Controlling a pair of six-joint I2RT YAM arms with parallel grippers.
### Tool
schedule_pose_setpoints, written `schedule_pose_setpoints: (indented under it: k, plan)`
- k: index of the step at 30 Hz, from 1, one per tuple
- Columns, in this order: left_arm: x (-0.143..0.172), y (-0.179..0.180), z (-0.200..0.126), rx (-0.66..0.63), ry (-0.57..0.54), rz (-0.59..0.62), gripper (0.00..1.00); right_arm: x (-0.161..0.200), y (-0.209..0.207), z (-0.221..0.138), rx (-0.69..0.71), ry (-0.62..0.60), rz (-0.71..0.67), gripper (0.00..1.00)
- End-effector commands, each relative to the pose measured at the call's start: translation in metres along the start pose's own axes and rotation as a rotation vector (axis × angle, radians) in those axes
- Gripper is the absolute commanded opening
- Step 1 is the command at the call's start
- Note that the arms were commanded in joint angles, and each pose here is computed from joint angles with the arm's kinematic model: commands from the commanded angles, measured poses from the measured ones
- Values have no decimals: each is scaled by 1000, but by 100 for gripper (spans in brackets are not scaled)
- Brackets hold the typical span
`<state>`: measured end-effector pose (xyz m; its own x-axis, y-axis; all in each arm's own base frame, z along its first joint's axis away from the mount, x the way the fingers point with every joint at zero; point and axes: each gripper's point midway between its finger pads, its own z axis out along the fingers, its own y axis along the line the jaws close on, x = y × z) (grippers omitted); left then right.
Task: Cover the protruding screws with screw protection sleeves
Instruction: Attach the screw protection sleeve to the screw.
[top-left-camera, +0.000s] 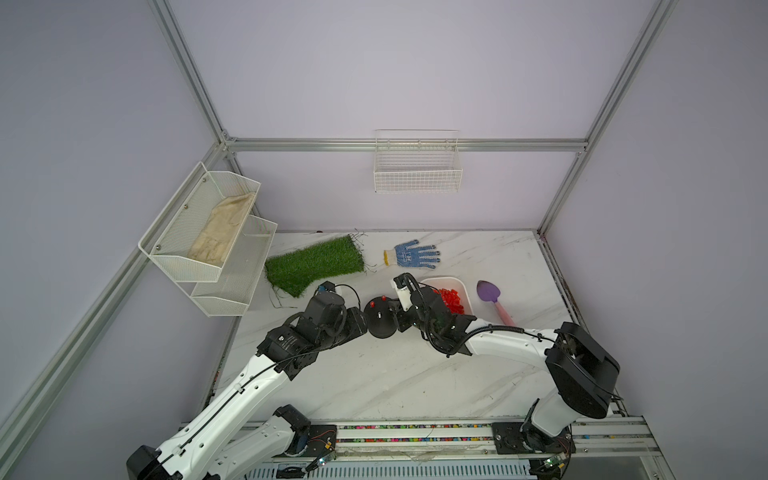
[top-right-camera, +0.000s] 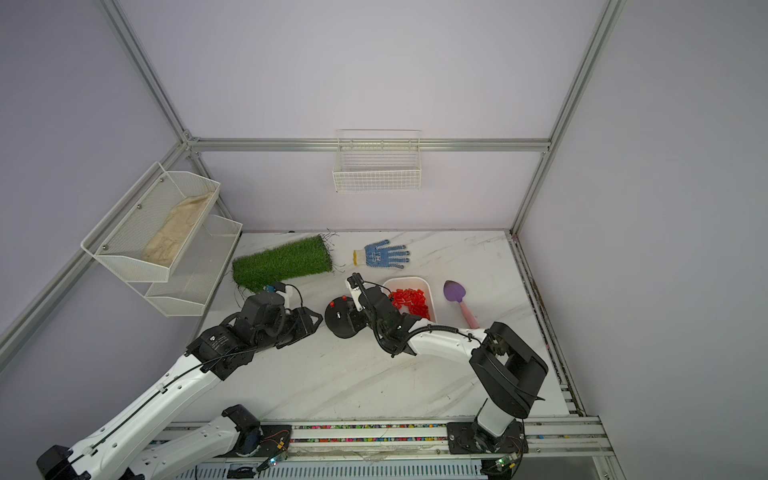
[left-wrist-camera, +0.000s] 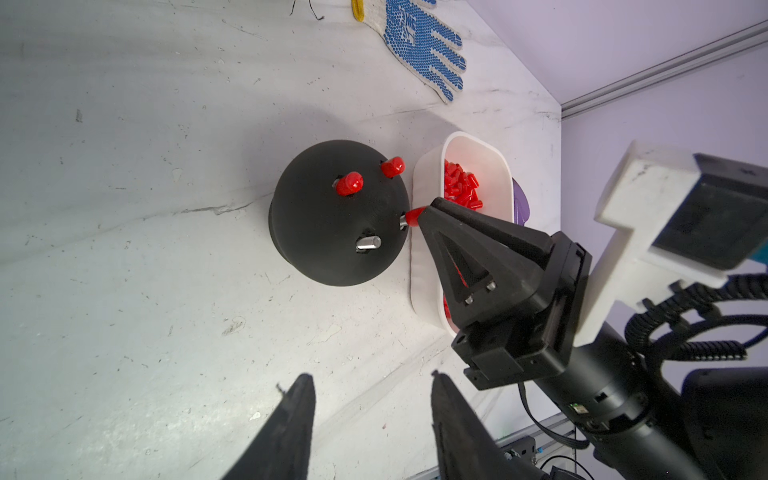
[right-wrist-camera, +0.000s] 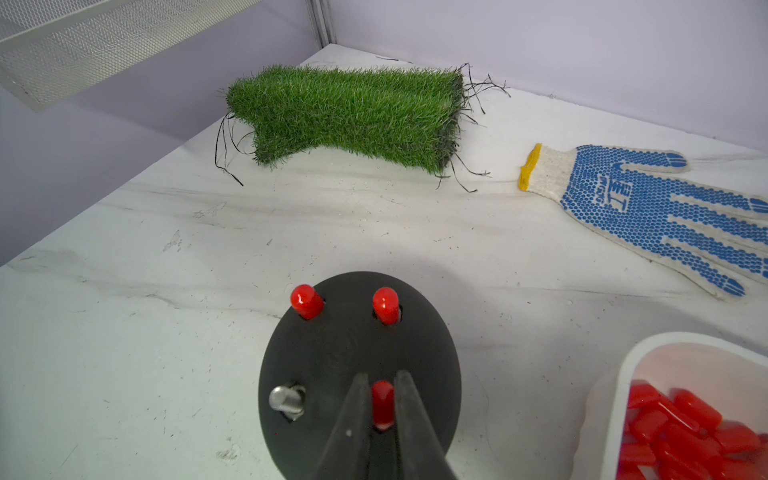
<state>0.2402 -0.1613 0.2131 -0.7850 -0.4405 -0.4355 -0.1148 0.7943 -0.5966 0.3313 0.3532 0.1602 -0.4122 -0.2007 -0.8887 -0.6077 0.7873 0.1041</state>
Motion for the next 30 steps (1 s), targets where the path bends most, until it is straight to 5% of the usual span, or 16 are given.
schedule_pose_setpoints:
  k: [1, 30]
  plan:
    - [-2, 2, 2, 13, -21, -13, 47, -5, 3, -2, -1, -4, -26, 15]
    - [-2, 2, 1, 19, -26, -15, 47, -6, 8, 1, -23, 13, -61, 16]
